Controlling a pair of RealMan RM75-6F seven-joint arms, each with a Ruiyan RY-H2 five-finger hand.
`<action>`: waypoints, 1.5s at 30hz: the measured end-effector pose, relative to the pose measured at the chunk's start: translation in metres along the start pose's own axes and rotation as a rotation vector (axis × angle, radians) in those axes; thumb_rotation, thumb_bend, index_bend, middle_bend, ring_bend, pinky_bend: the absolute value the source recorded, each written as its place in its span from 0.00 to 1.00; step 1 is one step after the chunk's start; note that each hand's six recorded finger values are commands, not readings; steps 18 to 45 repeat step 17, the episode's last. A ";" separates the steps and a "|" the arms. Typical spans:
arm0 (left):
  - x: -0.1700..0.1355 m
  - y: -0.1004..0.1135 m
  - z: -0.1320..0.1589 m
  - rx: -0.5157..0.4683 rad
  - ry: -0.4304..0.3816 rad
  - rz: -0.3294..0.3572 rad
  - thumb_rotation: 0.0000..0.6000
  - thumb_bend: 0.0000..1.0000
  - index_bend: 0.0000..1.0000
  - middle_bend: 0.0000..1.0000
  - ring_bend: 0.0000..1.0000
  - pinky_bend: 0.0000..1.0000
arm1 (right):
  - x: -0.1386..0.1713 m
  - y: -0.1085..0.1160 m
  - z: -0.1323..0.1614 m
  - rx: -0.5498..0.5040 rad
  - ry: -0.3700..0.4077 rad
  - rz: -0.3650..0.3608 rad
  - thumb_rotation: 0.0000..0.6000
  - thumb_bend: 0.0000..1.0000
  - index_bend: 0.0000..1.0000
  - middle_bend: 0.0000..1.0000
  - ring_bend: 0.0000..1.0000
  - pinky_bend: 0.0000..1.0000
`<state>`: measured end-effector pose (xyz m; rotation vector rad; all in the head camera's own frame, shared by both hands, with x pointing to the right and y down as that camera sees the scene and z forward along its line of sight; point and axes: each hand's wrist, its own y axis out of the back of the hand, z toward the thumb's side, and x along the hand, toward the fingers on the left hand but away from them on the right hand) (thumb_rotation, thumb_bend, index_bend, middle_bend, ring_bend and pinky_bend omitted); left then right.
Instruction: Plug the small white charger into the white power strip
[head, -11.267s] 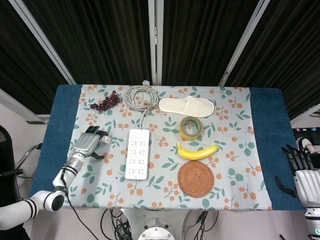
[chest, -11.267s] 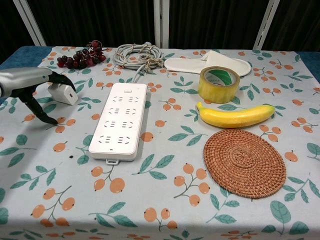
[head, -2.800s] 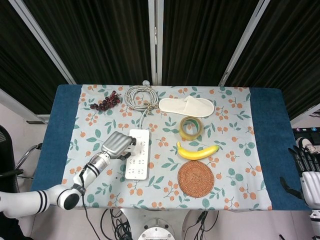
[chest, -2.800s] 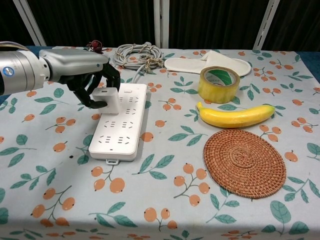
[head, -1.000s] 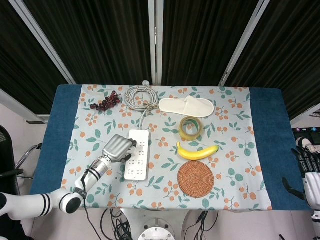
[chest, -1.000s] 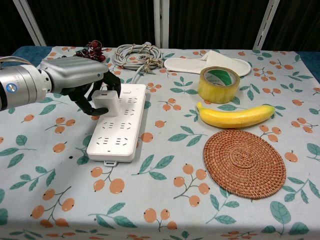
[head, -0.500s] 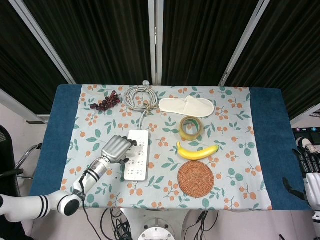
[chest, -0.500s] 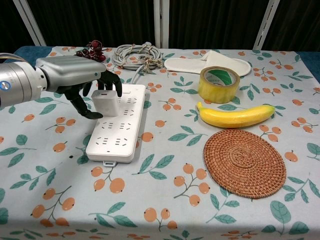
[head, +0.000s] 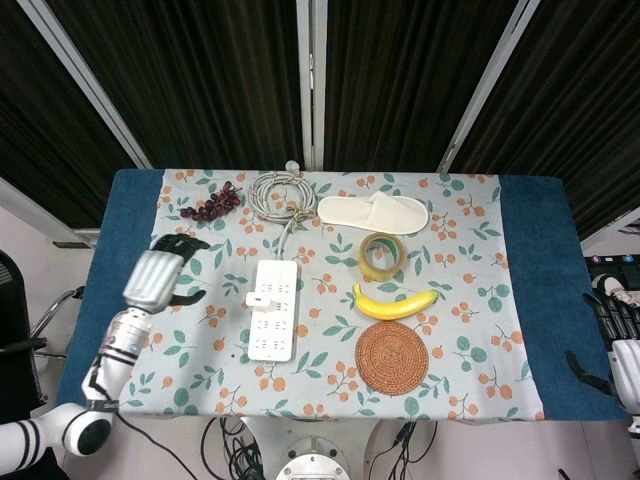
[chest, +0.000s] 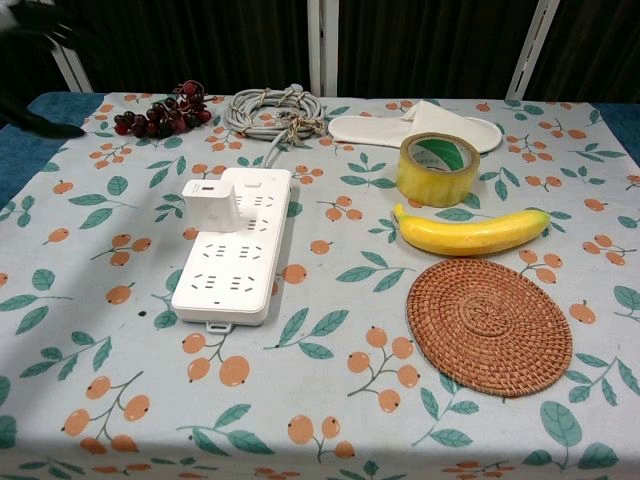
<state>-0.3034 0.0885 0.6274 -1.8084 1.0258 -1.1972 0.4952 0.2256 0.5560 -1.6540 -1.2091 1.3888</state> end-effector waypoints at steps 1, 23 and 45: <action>-0.008 0.010 -0.014 -0.003 0.026 0.048 1.00 0.11 0.19 0.16 0.05 0.04 | -0.002 0.000 0.000 0.000 0.006 0.004 1.00 0.27 0.00 0.00 0.00 0.00; -0.173 0.032 -0.109 0.164 0.302 0.122 1.00 0.11 0.18 0.15 0.02 0.00 | 0.000 -0.005 0.019 0.023 0.068 -0.002 1.00 0.28 0.00 0.00 0.00 0.00; -0.173 0.032 -0.109 0.164 0.302 0.122 1.00 0.11 0.18 0.15 0.02 0.00 | 0.000 -0.005 0.019 0.023 0.068 -0.002 1.00 0.28 0.00 0.00 0.00 0.00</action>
